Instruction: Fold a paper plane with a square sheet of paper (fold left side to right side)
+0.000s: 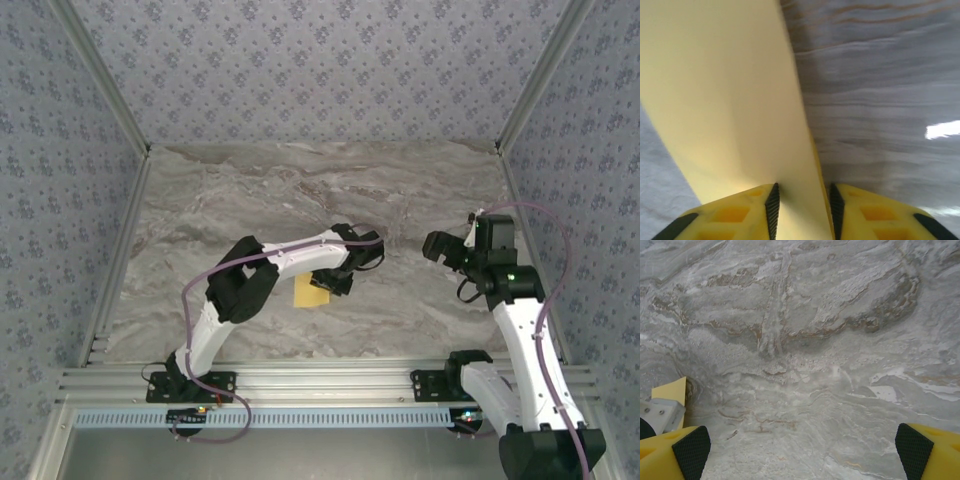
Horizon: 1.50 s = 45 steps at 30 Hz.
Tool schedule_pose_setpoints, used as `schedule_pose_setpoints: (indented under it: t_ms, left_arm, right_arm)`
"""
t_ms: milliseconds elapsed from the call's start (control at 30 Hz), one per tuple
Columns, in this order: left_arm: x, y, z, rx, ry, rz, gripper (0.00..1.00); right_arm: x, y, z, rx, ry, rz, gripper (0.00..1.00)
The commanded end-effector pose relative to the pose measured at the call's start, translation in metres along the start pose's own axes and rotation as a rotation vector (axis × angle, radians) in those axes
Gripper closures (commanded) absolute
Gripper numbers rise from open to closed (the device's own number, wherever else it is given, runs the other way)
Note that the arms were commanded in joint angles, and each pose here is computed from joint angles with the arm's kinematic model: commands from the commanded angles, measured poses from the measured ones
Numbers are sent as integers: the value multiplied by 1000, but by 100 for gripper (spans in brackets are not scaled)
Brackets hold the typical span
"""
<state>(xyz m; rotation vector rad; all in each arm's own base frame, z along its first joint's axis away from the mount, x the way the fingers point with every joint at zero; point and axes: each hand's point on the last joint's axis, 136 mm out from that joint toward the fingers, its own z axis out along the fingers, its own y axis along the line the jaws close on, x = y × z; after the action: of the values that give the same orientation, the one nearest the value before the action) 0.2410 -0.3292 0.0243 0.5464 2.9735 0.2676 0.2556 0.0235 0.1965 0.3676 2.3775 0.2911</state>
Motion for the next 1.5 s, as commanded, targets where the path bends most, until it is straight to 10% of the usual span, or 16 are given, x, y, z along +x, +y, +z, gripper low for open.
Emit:
schedule_pose_setpoints:
  t_ms: [0, 400, 833, 1467]
  left_arm:
    - [-17, -39, -47, 273, -82, 10, 58]
    - [-33, 24, -118, 547, -294, -119, 43]
    - [-18, 91, -79, 929, -333, -522, 40]
    - [-1, 93, -55, 896, -274, -543, 40]
  right_arm:
    - [8, 8, 10, -54, 50, 5, 0]
    - [35, 69, 56, -265, 236, -58, 2]
    - [91, 213, 163, -459, 468, -226, 65]
    - [117, 225, 233, -402, 591, -271, 70]
